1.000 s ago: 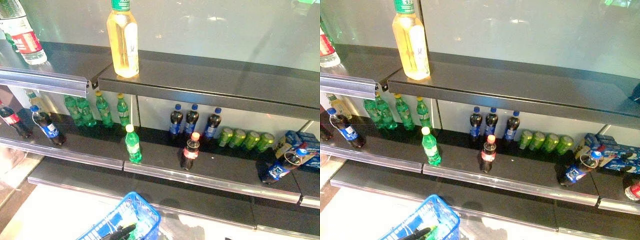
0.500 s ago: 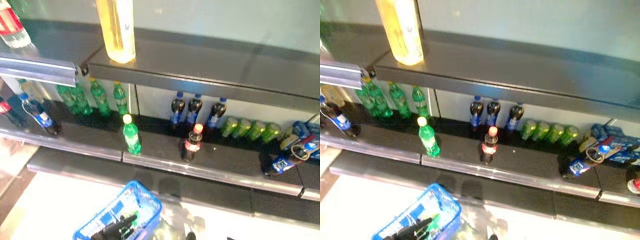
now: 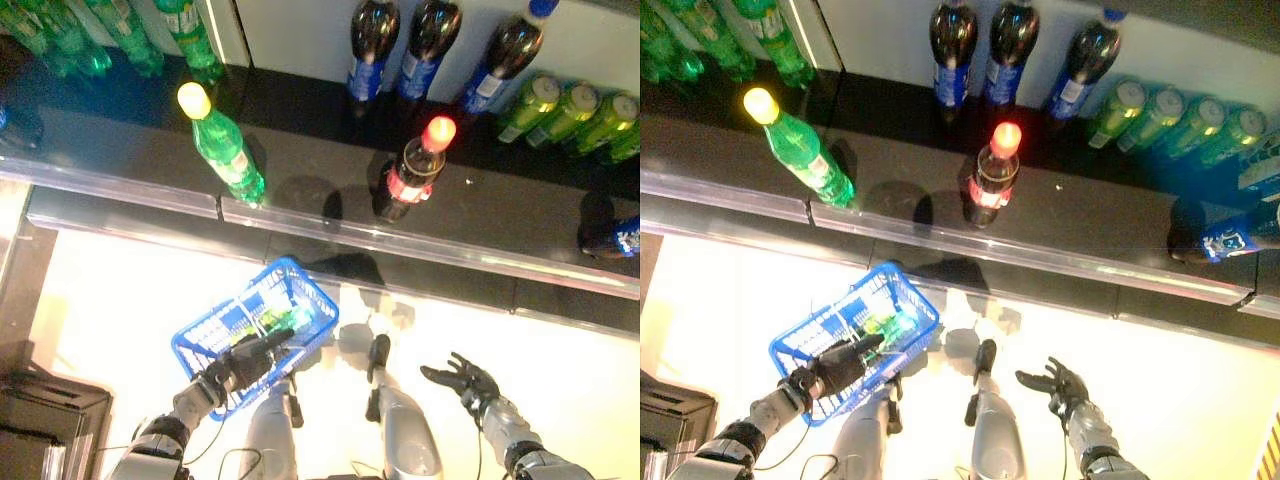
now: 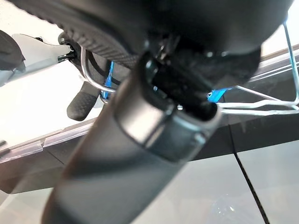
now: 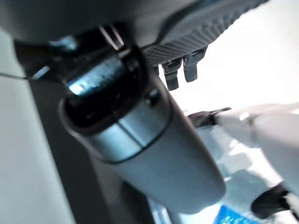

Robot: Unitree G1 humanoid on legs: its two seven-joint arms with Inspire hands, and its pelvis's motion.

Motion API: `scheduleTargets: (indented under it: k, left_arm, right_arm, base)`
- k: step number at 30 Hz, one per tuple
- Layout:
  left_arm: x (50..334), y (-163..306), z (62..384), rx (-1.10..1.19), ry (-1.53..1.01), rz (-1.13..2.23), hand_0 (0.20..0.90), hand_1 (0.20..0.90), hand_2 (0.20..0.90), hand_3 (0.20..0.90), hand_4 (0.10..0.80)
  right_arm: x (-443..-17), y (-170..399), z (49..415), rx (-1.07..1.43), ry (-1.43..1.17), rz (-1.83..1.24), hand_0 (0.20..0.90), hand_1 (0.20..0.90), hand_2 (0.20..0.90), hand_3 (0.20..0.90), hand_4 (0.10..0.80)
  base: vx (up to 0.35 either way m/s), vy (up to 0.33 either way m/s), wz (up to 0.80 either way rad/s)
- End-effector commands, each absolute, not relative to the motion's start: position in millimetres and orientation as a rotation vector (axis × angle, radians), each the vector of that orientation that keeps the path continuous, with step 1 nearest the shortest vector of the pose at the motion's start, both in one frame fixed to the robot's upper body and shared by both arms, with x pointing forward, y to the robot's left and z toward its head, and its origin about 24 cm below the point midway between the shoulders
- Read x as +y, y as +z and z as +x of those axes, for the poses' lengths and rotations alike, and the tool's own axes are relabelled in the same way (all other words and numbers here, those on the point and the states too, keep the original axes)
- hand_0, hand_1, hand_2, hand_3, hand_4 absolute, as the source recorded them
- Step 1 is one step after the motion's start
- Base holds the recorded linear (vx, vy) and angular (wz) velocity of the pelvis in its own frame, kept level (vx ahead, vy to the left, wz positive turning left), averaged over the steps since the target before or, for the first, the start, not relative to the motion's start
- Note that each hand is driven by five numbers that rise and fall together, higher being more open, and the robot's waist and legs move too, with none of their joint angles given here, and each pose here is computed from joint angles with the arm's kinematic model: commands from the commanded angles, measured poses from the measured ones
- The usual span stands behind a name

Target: Pick up the drink and place into the basket.

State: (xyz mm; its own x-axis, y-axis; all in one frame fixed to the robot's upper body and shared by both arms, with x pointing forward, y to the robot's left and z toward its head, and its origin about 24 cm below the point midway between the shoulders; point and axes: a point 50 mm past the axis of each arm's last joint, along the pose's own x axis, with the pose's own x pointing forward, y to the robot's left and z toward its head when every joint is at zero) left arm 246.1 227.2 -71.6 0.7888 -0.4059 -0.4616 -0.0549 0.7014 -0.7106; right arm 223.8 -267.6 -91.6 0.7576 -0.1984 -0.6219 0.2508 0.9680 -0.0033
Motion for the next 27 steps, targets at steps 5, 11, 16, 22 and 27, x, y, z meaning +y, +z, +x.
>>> scheduleTargets:
  k: [5,11,16,22,27]
  left_arm:
    - [203.1,-58.3,249.8,0.479,-0.369,-0.923,0.3,0.3,0.3,0.2,0.1]
    - [208.2,-57.9,243.0,0.472,-0.356,-0.915,0.3,0.3,0.3,0.2,0.1]
    - [214.4,-55.6,238.3,0.455,-0.35,-0.91,0.3,0.3,0.3,0.2,0.1]
    - [216.2,-56.8,234.6,0.455,-0.352,-0.906,0.3,0.3,0.3,0.2,0.1]
    - [218.8,-55.8,234.3,0.444,-0.346,-0.907,0.3,0.3,0.3,0.2,0.1]
  right_arm:
    - [-267.1,-39.8,261.1,0.314,-0.183,0.012,0.9,0.9,0.9,0.9,0.8]
    - [-233.0,4.0,280.7,0.086,-0.023,-0.232,0.9,0.9,0.9,0.9,0.8]
    - [-212.3,35.4,281.1,-0.068,0.138,-0.485,0.9,0.9,0.9,0.9,0.8]
    - [-205.2,59.6,279.0,-0.197,0.23,-0.633,0.9,0.9,0.9,0.9,0.8]
    - [-204.6,89.2,277.9,-0.36,0.229,-0.812,0.9,0.9,0.9,0.9,0.8]
  base:
    - [-0.056,-0.014,0.09]
    - [0.006,-0.008,0.02]
    - [-0.012,-0.009,0.03]
    - [-0.005,-0.008,0.03]
    - [0.0,0.0,0.0]
